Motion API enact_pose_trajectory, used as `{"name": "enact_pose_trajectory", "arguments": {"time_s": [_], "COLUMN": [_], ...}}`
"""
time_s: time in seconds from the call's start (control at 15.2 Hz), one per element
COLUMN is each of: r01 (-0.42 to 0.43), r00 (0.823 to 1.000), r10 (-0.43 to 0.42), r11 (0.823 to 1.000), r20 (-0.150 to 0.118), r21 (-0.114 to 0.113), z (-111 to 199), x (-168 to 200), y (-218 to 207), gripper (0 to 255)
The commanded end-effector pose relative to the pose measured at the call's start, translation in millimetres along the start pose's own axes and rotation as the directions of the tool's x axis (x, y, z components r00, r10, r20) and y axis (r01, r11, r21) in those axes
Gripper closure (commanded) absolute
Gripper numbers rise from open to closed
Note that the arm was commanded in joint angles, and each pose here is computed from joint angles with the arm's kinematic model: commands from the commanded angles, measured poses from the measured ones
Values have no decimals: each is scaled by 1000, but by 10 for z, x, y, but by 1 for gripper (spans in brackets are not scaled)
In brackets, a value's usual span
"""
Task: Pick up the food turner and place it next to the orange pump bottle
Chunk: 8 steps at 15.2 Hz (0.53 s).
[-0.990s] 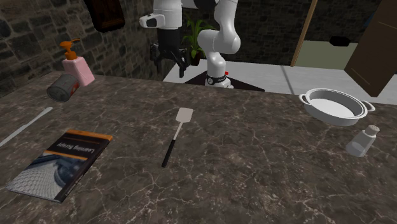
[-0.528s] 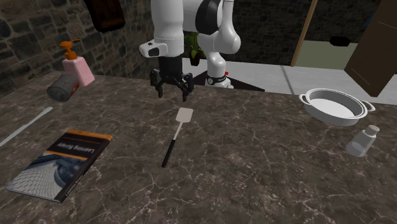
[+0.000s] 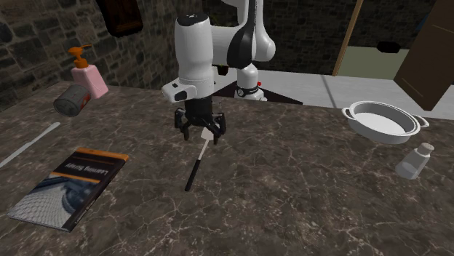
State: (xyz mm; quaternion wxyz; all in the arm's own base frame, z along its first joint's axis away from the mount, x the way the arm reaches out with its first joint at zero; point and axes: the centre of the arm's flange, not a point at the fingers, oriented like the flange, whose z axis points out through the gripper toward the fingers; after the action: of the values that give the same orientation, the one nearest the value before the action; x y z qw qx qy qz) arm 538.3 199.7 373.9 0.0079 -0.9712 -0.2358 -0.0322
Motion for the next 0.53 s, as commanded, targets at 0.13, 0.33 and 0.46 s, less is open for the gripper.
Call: {"name": "enact_pose_trajectory", "arguments": {"time_s": [0.13,0.33,0.46], "r01": [3,3,3], "r00": [1000,1000,1000], "r10": [-3,-3,-3], "r11": [1000,1000,1000], "r20": [0,0,0], "r21": [0,0,0], "z": [221,357,357], "x": [28,27,28], "y": [-7,-7,-7], "gripper": [0,0,0]}}
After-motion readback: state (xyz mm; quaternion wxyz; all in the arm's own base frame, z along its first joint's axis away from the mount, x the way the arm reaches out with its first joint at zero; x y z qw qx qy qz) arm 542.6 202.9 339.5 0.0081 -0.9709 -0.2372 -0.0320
